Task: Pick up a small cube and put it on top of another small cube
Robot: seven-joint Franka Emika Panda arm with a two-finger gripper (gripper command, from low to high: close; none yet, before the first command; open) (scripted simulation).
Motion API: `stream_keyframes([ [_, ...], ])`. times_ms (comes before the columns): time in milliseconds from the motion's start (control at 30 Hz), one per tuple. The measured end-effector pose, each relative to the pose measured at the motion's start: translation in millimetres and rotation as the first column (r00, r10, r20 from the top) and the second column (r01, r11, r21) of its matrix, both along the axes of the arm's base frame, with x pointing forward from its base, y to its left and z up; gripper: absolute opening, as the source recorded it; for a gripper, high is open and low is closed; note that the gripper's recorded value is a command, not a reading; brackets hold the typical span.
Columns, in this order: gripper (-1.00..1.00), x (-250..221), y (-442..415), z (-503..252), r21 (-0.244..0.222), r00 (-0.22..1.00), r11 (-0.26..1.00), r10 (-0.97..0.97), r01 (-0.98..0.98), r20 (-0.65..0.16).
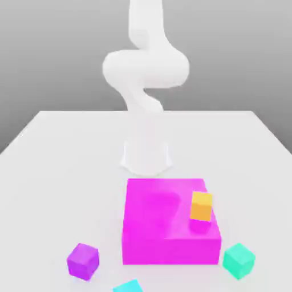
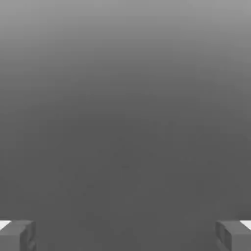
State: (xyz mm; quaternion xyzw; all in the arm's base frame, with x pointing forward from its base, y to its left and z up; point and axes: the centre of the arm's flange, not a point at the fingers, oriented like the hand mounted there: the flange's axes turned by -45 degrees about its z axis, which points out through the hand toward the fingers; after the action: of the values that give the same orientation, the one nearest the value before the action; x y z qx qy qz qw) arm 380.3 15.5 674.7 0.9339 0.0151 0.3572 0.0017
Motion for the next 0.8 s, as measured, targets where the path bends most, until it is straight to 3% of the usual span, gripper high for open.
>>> stream_keyframes([
  [200, 0.00, 65, 43, -100, -0.052, 0.981, 0.993, 0.096, -0.106, -0.168],
  [400, 0.00, 98, 88, -209, -0.077, 0.925, 0.971, 0.190, -0.227, -0.328],
  [600, 0.00, 101, 136, -323, -0.072, 0.830, 0.930, 0.285, -0.360, -0.479],
  [800, 0.00, 74, 172, -436, -0.035, 0.704, 0.878, 0.358, -0.477, -0.614],
])
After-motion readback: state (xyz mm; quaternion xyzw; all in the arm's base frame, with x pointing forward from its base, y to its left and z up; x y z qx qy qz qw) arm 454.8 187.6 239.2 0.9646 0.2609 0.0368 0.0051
